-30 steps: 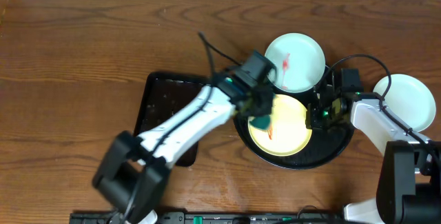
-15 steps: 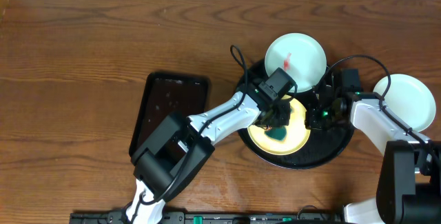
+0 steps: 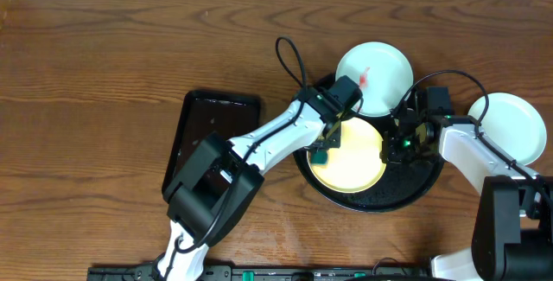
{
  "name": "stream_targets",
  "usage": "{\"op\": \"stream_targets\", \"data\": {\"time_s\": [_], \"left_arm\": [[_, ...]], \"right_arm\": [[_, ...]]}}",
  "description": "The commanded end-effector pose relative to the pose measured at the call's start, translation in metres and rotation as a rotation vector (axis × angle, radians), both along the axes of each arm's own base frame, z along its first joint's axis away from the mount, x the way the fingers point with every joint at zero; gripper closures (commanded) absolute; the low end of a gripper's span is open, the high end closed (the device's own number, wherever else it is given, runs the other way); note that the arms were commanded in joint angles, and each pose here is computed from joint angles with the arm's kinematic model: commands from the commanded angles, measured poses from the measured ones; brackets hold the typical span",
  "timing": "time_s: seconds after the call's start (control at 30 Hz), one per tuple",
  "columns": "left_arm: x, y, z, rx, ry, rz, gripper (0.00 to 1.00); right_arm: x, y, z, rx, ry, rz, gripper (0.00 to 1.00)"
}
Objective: Clean dirty plates on tray and stack at the side
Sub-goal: 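Scrub the yellow plate with the left-held sponge while right gripper holds rim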
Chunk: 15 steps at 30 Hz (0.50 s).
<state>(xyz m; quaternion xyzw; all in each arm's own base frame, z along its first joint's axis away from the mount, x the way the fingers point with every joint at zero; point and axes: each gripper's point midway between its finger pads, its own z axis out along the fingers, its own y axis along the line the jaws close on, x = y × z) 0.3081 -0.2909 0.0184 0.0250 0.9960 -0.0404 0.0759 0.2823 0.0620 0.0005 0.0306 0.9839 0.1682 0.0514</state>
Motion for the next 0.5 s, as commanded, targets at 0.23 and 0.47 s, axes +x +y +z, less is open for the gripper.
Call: {"op": "stream_targets", "data": {"time_s": [0.23, 0.47], "left_arm": [[-0.047, -0.085, -0.045, -0.360, 0.259, -0.216, 0.92], [-0.055, -0.099, -0.029, -0.417, 0.253, -0.380, 0.92]], "right_arm": [[-0.004, -0.007, -0.009, -0.043, 0.024, 0.000, 0.99], [-0.004, -0.007, -0.009, -0.043, 0.024, 0.000, 0.99]]}}
